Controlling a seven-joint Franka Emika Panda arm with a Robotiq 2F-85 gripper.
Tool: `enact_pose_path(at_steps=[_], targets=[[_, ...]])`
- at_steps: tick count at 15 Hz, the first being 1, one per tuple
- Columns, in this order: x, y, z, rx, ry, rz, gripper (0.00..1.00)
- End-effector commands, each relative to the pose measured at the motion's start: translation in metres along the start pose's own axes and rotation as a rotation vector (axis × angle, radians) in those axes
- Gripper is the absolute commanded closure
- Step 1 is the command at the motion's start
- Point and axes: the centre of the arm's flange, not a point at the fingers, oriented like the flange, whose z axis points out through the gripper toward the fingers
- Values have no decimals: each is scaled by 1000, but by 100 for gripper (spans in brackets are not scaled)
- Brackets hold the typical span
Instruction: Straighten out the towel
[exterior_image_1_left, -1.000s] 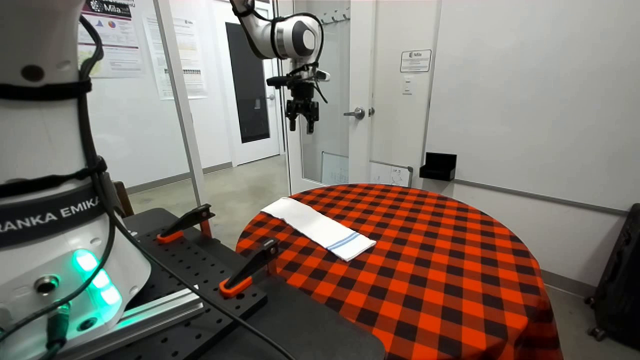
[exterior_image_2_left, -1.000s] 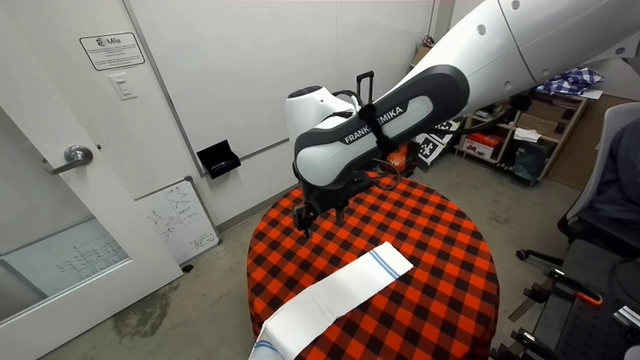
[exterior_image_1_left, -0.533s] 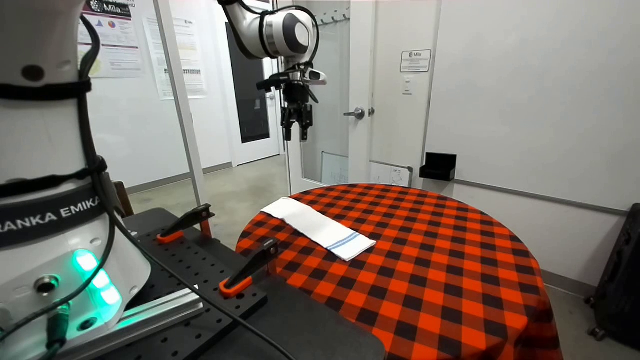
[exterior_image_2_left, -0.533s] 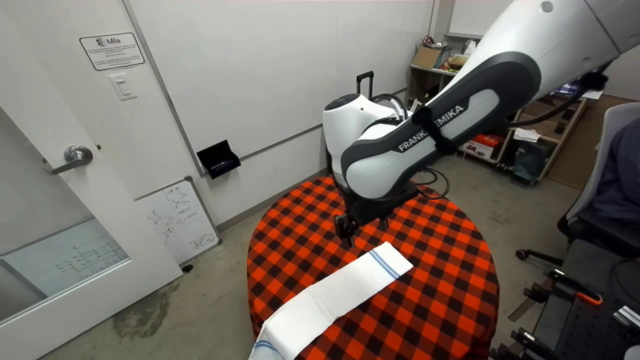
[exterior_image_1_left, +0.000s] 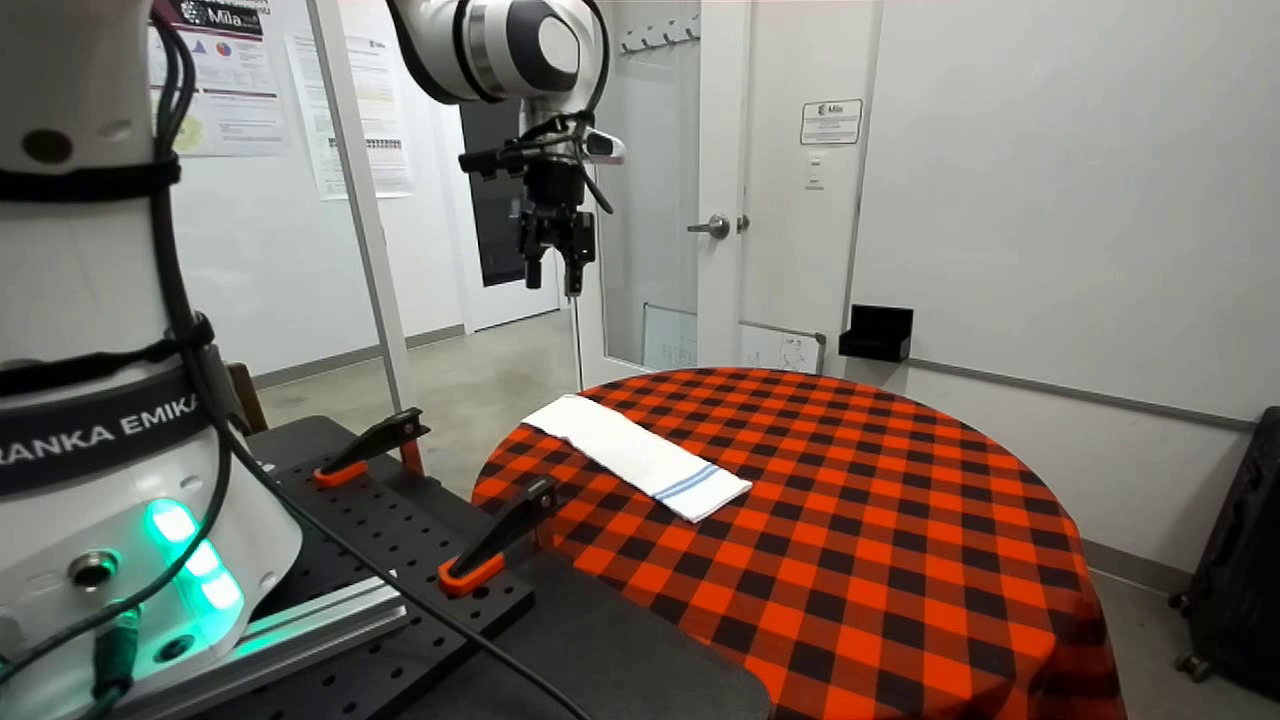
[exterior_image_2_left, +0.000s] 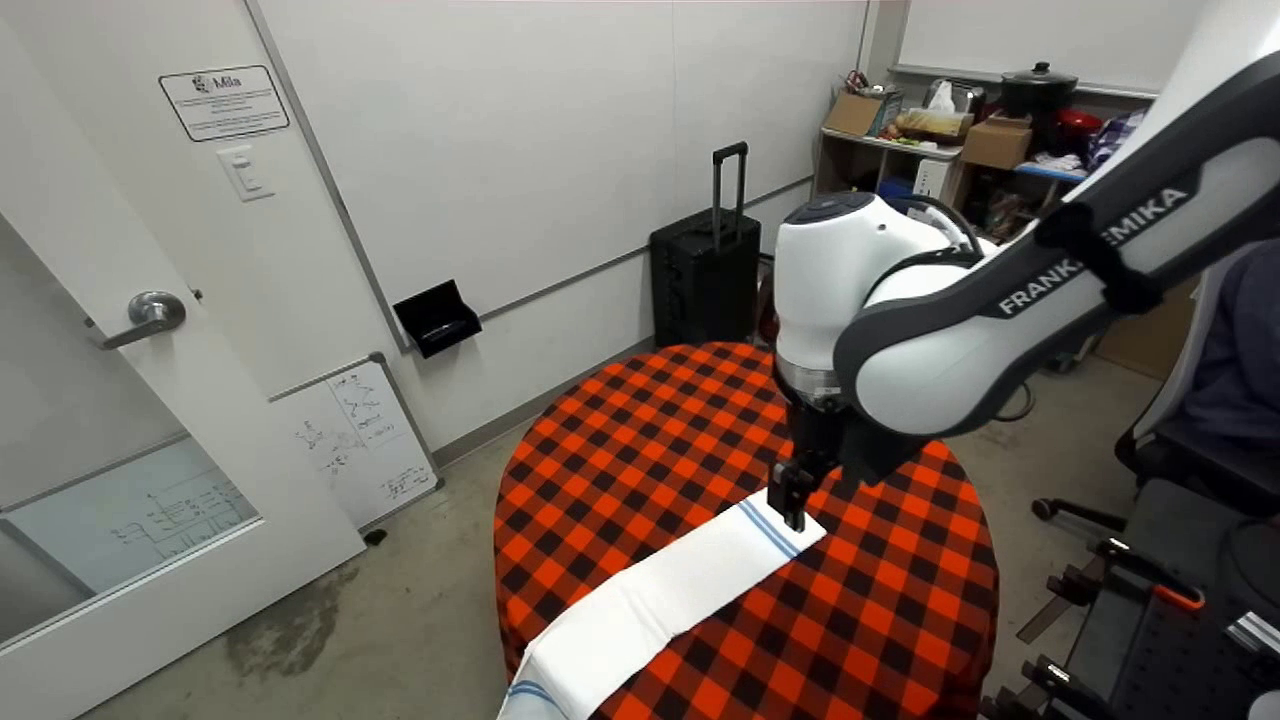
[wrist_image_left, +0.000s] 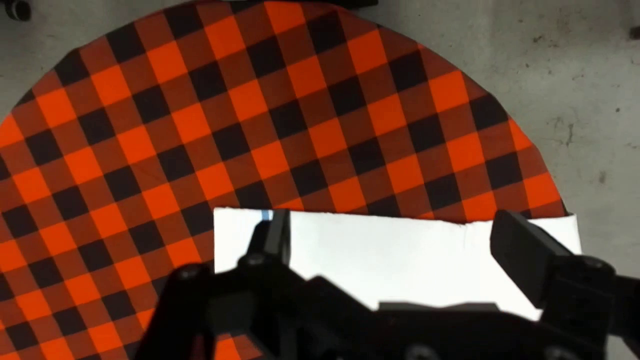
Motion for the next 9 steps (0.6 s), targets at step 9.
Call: enact_pose_path(at_steps=[9], targets=[[-19,8,-5,1,8,-9,0]])
